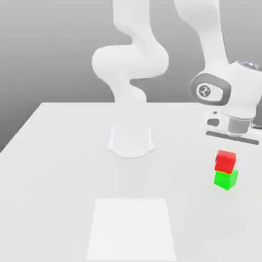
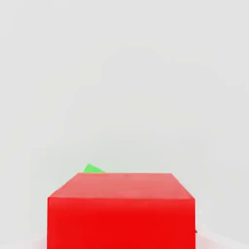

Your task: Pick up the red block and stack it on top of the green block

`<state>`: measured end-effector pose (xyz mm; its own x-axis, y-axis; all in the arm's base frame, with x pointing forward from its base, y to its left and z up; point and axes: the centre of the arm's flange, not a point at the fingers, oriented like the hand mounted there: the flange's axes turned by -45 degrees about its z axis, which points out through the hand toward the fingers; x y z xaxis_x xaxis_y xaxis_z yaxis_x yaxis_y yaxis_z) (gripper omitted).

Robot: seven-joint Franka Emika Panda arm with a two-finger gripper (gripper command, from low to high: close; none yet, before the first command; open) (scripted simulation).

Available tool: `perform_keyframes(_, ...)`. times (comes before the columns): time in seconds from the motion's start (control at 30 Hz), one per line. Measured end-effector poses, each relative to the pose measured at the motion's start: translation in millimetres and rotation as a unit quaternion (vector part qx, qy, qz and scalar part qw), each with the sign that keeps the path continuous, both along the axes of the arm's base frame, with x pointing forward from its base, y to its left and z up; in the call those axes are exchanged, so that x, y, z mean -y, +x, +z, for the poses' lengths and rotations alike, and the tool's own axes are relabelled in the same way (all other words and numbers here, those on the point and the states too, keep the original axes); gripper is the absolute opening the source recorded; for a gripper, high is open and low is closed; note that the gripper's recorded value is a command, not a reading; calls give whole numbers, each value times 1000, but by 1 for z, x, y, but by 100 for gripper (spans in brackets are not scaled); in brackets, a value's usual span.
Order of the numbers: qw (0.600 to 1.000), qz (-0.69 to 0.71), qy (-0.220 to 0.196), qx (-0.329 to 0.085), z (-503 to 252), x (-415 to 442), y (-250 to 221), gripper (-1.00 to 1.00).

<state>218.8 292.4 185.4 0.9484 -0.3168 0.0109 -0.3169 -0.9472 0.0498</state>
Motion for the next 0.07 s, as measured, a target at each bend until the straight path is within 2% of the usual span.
perform_keyframes(0.07,1000,2,6,0,-4,-2,-2,-100)
